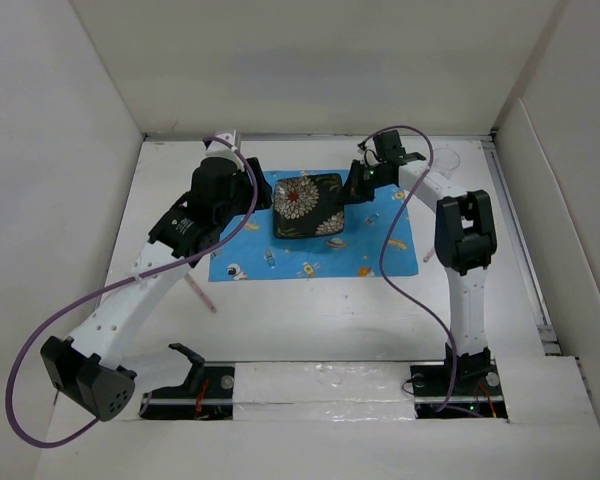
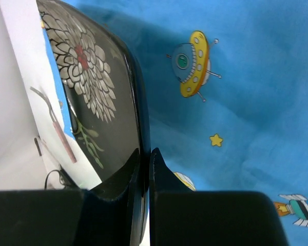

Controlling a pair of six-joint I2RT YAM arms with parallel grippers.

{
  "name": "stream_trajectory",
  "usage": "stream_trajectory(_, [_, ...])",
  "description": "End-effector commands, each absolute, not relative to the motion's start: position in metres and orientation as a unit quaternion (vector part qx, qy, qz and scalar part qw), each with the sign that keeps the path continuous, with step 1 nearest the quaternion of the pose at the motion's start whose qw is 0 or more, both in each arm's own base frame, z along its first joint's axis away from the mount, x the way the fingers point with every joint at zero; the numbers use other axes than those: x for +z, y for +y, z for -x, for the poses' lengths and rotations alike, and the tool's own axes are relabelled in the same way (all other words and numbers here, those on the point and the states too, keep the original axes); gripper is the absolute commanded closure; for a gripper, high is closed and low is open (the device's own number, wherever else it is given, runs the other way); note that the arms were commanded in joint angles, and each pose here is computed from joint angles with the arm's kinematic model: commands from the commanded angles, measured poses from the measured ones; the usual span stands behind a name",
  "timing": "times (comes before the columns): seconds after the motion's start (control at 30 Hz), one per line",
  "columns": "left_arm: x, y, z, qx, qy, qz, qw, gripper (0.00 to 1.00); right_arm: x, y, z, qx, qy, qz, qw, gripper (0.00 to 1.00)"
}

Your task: Set the dinner table for one person

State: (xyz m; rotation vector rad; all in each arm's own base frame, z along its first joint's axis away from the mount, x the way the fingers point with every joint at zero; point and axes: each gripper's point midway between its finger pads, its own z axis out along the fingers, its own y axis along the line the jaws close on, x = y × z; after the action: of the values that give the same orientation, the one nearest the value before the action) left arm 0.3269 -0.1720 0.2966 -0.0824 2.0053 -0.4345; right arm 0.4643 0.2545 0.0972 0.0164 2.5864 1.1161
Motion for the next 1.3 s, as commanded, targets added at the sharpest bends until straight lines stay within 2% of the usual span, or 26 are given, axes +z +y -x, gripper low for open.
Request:
stream_trajectory(0.0, [0.305,-0.169,-0.326,-0.184,0.824,0.034,0.534,0.47,0.165,0.275,-0.466,0.477,0.86,0.045,0.175,1.0])
stream_trajectory(0.53, [0.288,-0.175,-0.327,-0.191,0.832,0.036,0.519,0.47,0.086,0.262,-0.45,0.426,0.898,0.012,0.113,1.0])
stream_trajectory(0.63, [0.287,-0.175,-0.326,-0.194,0.832,0.039,0.518,0.48,0.082,0.26,-0.449,0.417,0.902,0.007,0.111,0.88])
stream_trajectory(0.67, [0.285,-0.175,-0.326,-0.193,0.834,0.039,0.516,0.48,0.079,0.259,-0.447,0.415,0.904,0.006,0.107,0.78])
stream_trajectory(0.77, [0.285,-0.175,-0.326,-0.195,0.833,0.04,0.516,0.48,0.077,0.257,-0.443,0.397,0.912,0.009,0.105,0.57])
stream_trajectory(0.83, [0.285,-0.175,-0.326,-0.194,0.833,0.041,0.517,0.48,0.083,0.249,-0.444,0.372,0.921,0.011,0.118,0.49])
stream_trajectory(0.97, [0.288,-0.174,-0.328,-0.192,0.831,0.042,0.52,0.48,0.106,0.237,-0.454,0.333,0.928,0.011,0.166,0.42])
stream_trajectory(1.1, [0.295,-0.173,-0.329,-0.19,0.827,0.04,0.528,0.5,0.142,0.205,-0.471,0.293,0.929,-0.01,0.227,0.41])
stream_trajectory(1.13, [0.296,-0.173,-0.329,-0.19,0.826,0.04,0.529,0.51,0.156,0.188,-0.477,0.282,0.926,-0.021,0.251,0.42])
stream_trajectory(1.17, [0.299,-0.173,-0.329,-0.192,0.824,0.039,0.531,0.54,0.162,0.179,-0.481,0.274,0.925,-0.029,0.262,0.52])
stream_trajectory(1.2, [0.298,-0.173,-0.328,-0.192,0.825,0.038,0.53,0.59,0.171,0.167,-0.487,0.266,0.922,-0.042,0.279,0.68])
stream_trajectory(1.23, [0.299,-0.175,-0.328,-0.196,0.824,0.036,0.53,0.85,0.192,0.122,-0.5,0.237,0.91,-0.096,0.327,1.0])
stream_trajectory(1.27, [0.298,-0.175,-0.328,-0.196,0.825,0.035,0.529,0.86,0.192,0.121,-0.5,0.237,0.91,-0.097,0.327,1.0])
